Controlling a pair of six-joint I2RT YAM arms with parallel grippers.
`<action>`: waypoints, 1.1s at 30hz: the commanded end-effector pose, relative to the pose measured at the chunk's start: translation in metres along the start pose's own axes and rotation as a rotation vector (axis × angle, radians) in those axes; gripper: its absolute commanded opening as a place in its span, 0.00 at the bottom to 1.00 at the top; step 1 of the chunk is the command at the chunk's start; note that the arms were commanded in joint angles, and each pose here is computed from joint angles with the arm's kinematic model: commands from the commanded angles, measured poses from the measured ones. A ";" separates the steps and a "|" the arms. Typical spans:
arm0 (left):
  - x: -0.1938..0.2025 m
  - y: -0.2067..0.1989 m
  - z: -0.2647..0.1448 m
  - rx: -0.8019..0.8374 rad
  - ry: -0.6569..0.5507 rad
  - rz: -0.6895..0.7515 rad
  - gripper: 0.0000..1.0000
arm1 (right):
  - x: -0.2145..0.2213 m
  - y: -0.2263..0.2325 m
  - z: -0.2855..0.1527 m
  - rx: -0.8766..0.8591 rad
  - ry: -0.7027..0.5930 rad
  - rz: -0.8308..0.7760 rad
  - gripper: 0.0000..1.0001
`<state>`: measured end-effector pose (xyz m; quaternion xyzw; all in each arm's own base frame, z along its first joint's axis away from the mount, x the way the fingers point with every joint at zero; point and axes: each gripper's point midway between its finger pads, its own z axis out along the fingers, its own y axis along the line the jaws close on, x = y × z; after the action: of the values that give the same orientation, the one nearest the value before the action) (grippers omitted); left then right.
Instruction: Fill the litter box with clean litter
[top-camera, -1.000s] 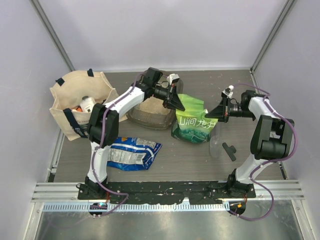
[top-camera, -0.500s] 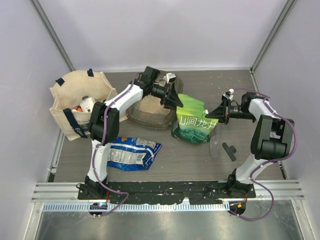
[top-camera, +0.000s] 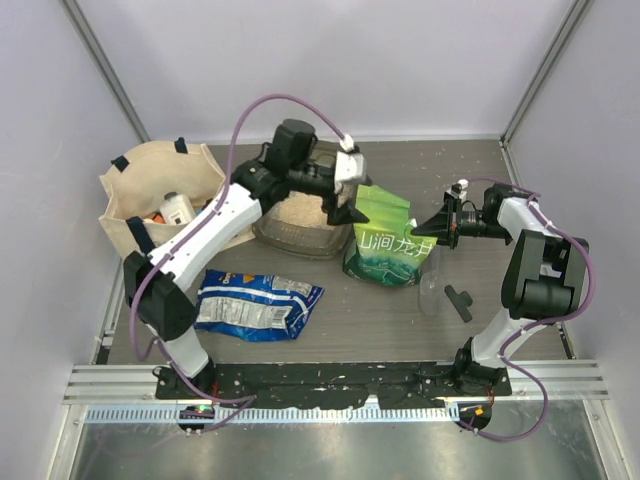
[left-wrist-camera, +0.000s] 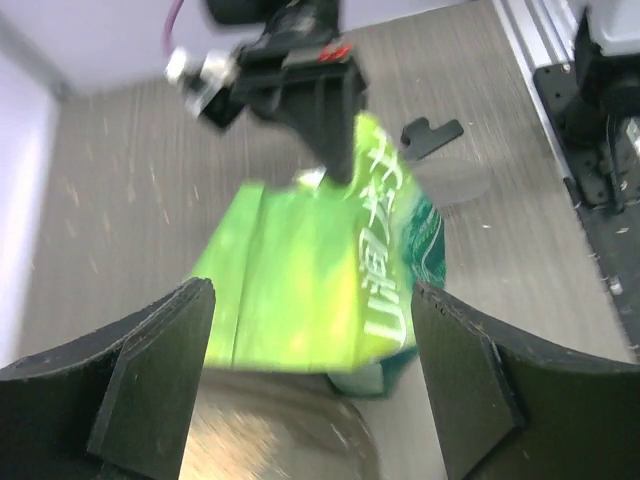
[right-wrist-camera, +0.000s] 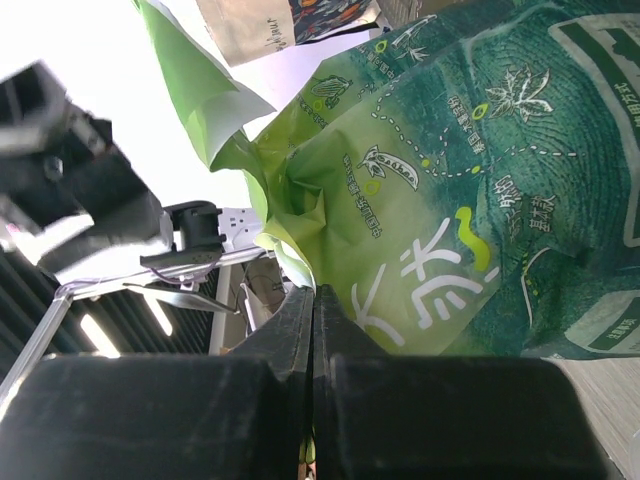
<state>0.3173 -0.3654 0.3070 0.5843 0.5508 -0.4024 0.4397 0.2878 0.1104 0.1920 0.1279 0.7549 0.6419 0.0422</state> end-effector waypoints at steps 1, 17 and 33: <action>0.033 -0.010 0.033 0.114 0.101 0.508 0.84 | 0.008 0.045 -0.008 -0.138 0.007 0.027 0.01; 0.076 -0.024 0.087 0.339 0.194 0.566 0.72 | 0.008 0.049 -0.008 -0.138 0.010 0.023 0.01; 0.093 -0.015 0.096 0.242 0.221 0.124 0.57 | 0.005 0.052 -0.009 -0.138 0.007 0.015 0.01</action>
<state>0.3061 -0.4327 0.1990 0.7439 0.4482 -0.3448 0.3562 0.2938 0.1095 0.1920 0.1364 0.7561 0.6387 0.0411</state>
